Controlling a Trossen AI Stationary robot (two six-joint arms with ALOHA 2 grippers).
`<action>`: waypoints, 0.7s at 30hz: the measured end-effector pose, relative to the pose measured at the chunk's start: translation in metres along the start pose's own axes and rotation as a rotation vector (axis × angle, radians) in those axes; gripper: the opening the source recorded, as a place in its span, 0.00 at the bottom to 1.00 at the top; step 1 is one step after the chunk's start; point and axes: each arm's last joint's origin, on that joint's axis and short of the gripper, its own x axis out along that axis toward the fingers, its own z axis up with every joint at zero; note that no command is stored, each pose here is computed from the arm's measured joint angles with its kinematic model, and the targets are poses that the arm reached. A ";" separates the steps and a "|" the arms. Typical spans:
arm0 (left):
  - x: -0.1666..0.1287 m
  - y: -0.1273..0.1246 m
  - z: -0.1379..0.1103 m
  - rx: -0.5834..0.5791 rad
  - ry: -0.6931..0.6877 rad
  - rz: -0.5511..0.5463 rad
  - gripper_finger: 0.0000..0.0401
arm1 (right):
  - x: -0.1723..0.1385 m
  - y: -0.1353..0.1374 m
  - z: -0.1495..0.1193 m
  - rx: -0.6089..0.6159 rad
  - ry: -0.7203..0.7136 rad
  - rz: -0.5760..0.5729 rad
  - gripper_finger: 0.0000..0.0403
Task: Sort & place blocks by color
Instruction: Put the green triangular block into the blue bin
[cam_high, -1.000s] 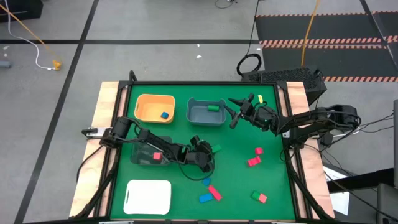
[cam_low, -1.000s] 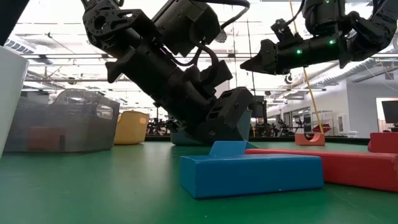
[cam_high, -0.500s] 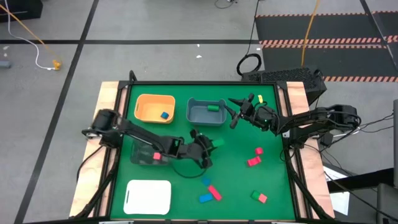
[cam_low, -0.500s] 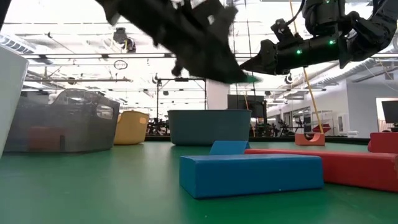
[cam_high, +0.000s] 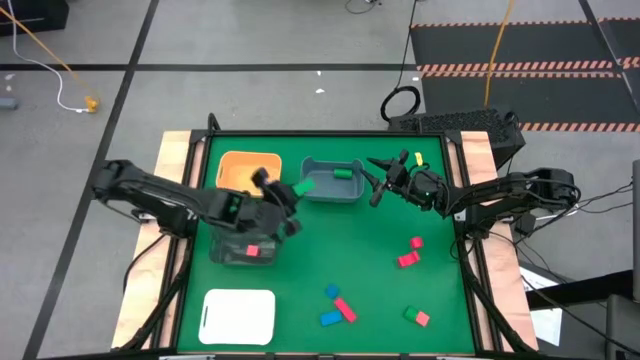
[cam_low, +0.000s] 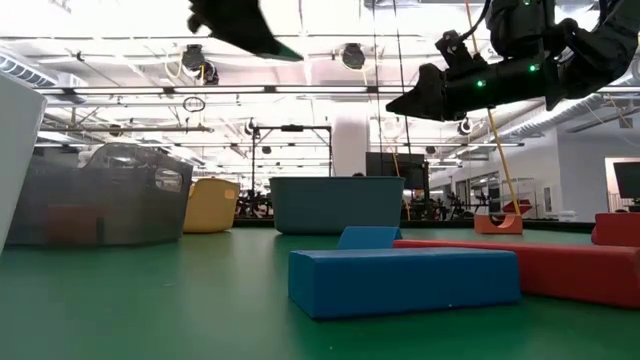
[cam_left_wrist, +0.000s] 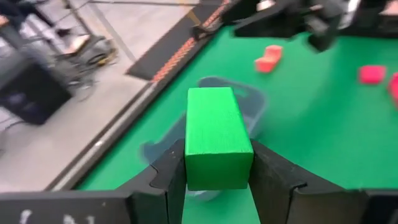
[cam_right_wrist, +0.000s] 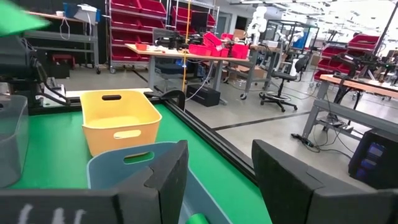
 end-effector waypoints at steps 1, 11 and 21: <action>-0.005 0.007 0.000 0.007 0.006 0.015 0.35 | 0.000 0.000 0.000 0.000 0.000 0.000 0.42; -0.046 0.073 0.004 -0.021 0.009 0.125 0.35 | 0.000 0.000 0.000 0.000 0.000 0.000 0.42; -0.064 0.119 0.011 -0.104 -0.055 0.184 0.36 | 0.000 -0.004 0.010 0.301 -0.104 -0.014 0.42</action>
